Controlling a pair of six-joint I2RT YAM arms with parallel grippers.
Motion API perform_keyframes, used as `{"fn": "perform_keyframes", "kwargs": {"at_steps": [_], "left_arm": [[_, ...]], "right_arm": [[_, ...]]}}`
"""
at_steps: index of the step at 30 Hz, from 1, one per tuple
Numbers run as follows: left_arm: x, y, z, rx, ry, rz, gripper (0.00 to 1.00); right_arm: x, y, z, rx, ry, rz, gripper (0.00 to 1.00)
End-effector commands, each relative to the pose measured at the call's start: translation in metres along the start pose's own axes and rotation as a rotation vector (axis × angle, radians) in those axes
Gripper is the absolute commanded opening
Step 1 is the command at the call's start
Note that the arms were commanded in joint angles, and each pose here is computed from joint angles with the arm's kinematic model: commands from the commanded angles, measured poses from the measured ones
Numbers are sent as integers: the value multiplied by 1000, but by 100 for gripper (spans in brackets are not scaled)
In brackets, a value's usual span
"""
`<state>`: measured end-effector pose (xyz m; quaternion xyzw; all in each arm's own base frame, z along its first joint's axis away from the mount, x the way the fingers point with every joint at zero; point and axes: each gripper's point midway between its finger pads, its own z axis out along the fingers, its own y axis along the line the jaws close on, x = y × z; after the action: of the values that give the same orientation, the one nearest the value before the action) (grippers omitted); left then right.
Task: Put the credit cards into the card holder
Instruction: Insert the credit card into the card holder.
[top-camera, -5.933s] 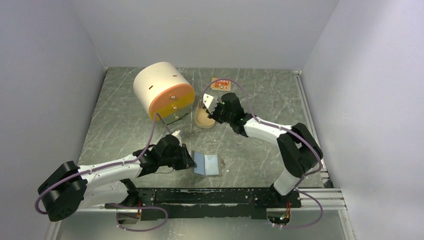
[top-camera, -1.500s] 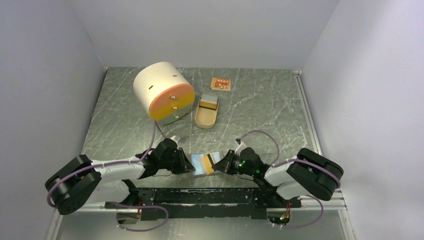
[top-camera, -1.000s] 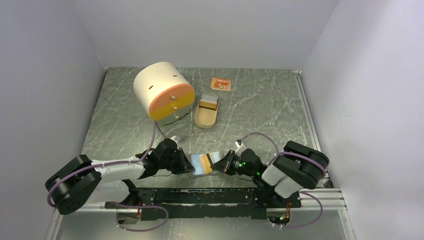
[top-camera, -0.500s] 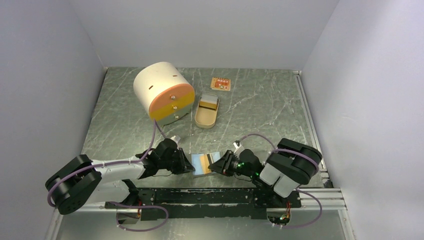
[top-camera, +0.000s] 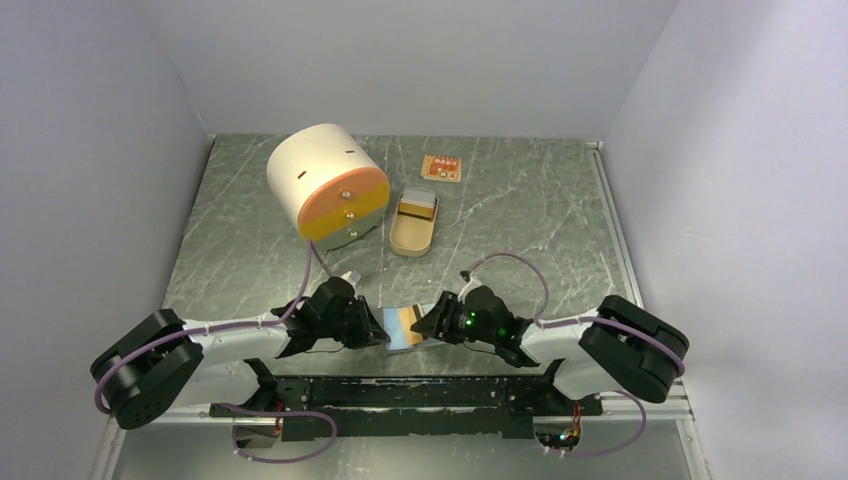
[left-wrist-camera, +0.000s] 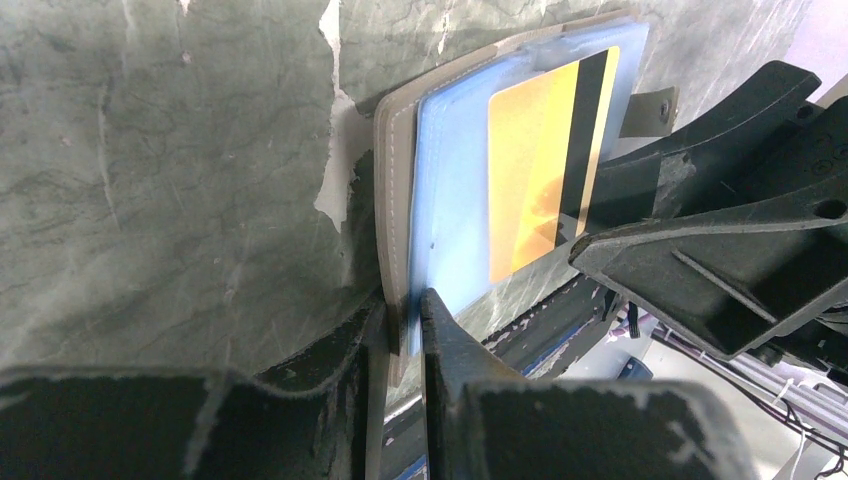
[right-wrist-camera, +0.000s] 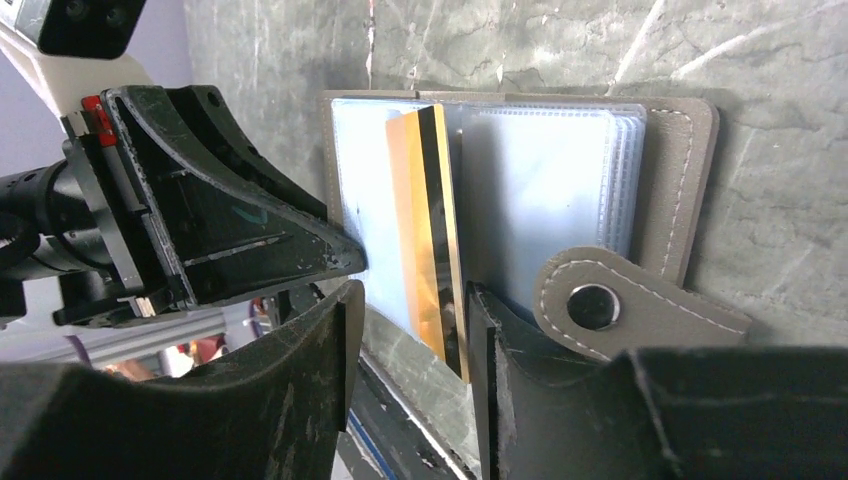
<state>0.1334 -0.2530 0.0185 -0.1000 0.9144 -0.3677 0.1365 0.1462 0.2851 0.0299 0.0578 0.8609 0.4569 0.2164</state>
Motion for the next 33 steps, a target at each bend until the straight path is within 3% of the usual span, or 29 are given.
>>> {"fn": "perform_keyframes", "kwargs": {"at_steps": [1, 13, 25, 33], "left_arm": [[-1, 1, 0, 1, -1, 13, 21], [-1, -2, -1, 23, 0, 19, 22], [0, -3, -2, 32, 0, 20, 22], [1, -2, -2, 30, 3, 19, 21]], "right_arm": [[16, -60, -11, 250, 51, -67, 47], [35, -45, 1, 237, 128, -99, 50], [19, -57, -13, 383, 106, -218, 53], [14, -51, -17, 386, 94, -230, 53]]}}
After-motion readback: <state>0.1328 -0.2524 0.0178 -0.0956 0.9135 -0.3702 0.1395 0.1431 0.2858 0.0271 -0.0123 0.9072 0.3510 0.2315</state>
